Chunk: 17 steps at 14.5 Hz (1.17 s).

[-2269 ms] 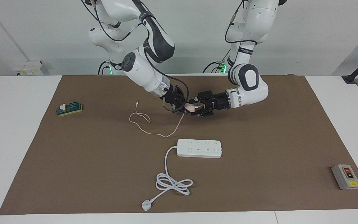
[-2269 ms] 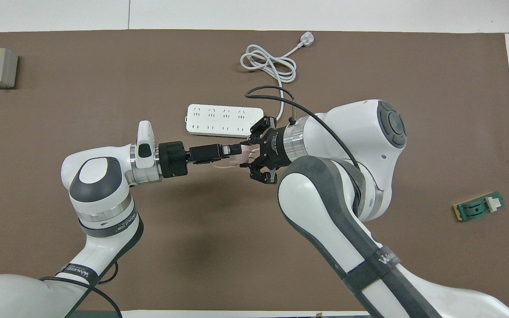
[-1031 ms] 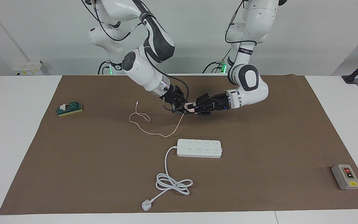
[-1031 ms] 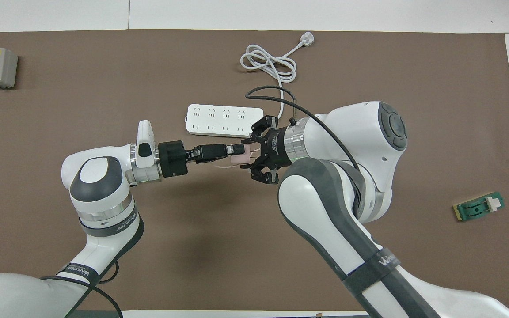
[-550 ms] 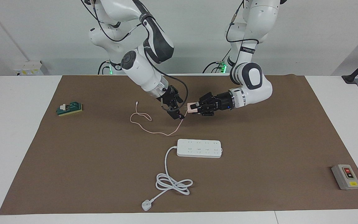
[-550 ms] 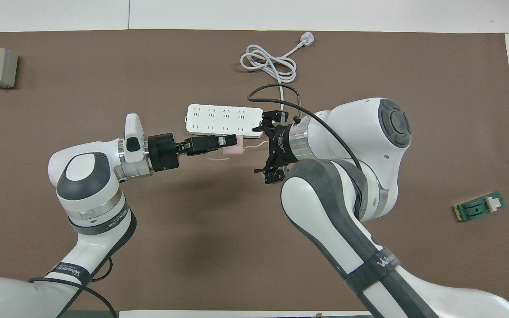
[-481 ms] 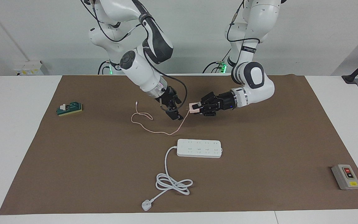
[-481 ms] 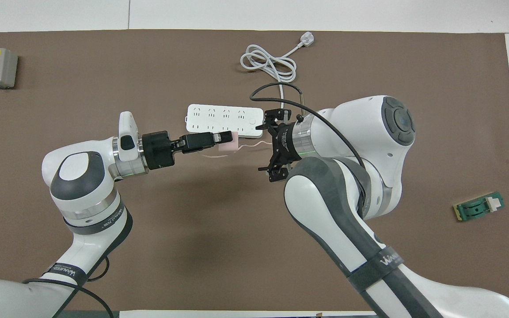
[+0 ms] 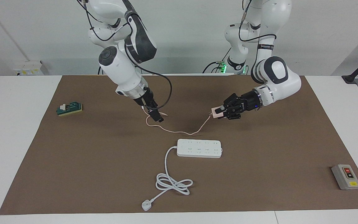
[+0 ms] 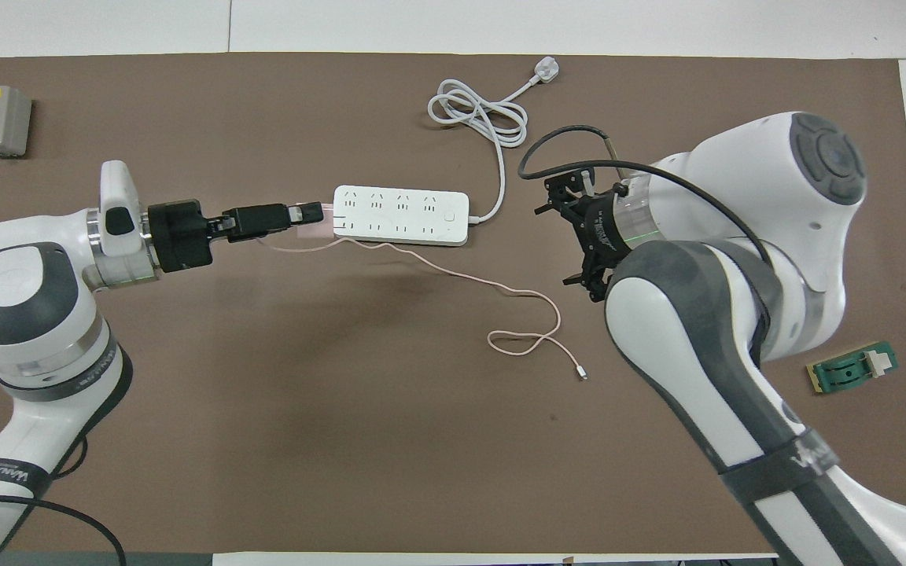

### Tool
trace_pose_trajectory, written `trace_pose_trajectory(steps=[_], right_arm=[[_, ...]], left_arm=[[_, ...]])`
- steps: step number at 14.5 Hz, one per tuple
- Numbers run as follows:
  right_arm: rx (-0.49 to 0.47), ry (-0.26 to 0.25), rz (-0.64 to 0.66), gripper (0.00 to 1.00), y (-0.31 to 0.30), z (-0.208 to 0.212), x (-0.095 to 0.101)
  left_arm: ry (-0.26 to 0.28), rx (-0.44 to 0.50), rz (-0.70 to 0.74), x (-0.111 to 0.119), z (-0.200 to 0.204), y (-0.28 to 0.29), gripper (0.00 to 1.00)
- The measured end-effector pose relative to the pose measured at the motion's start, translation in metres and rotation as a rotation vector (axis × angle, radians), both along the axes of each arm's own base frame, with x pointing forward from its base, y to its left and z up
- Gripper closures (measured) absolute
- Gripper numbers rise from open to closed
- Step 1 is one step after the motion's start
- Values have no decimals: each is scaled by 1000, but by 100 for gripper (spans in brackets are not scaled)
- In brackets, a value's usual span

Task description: Plug charger into power strip

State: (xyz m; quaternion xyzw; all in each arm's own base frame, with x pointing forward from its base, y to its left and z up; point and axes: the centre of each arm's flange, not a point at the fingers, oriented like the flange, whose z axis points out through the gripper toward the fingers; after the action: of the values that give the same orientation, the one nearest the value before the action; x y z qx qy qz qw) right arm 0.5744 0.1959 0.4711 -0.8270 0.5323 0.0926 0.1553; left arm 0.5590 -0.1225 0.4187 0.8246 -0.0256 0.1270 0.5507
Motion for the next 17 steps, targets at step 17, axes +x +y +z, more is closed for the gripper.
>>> trace_pose_trajectory(steps=[17], right_arm=[[-187, -94, 648, 0, -147, 81, -42]], left_arm=[[492, 864, 215, 18, 173, 96, 69]])
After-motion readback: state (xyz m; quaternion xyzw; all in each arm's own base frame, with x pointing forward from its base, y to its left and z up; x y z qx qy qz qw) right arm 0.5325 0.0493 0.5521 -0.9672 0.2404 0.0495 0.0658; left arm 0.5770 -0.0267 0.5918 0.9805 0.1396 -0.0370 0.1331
